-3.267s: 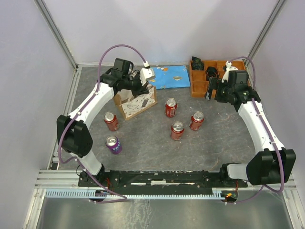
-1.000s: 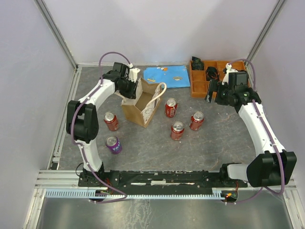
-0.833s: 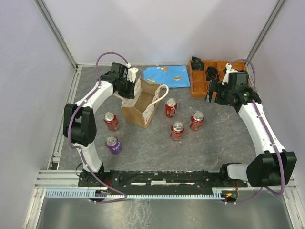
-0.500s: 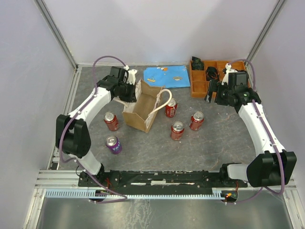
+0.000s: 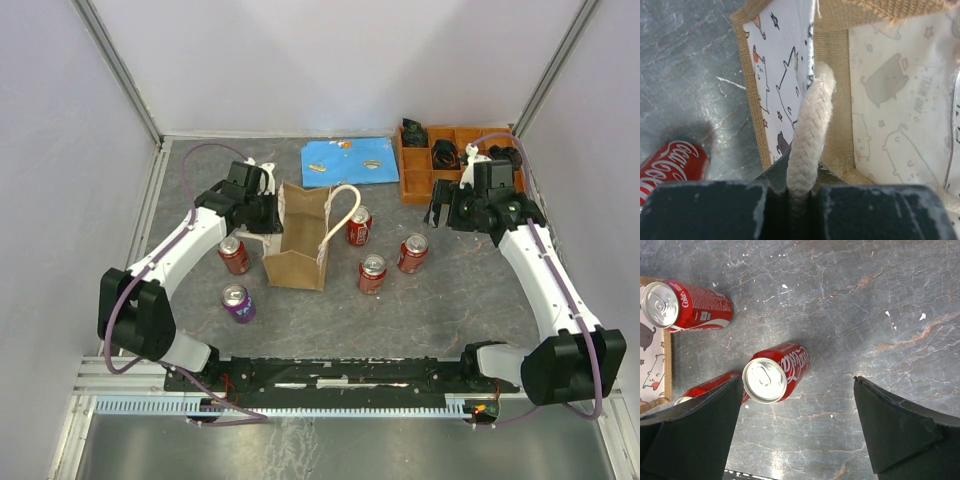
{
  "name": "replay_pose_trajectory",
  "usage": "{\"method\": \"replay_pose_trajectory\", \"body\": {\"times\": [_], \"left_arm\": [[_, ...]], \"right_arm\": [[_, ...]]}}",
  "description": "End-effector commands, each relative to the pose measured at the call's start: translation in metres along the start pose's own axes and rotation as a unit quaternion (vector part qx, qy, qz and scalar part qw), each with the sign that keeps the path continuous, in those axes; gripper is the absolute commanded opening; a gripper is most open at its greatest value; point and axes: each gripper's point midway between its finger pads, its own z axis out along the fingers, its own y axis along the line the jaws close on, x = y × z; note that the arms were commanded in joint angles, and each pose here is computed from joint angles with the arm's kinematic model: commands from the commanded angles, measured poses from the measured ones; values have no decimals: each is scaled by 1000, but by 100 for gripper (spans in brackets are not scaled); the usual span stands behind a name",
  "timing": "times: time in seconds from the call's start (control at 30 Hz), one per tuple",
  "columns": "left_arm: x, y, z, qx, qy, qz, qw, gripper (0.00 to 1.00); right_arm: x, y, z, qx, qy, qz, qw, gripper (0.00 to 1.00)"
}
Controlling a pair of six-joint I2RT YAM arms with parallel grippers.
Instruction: Place the beverage into the canvas bag
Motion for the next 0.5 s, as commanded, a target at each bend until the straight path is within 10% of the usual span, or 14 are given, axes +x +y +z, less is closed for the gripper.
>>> {"method": "replay_pose_trajectory", "body": {"times": [0.0, 0.47], "left_arm": [[-9, -15, -13, -12, -46, -45, 998, 3], [27, -32, -17, -24, -34, -92, 995, 3]], "right_arm": [[1, 3, -13, -1, -14, -1, 1000, 99], [20, 5, -26, 13, -5, 1, 1000, 99]]}}
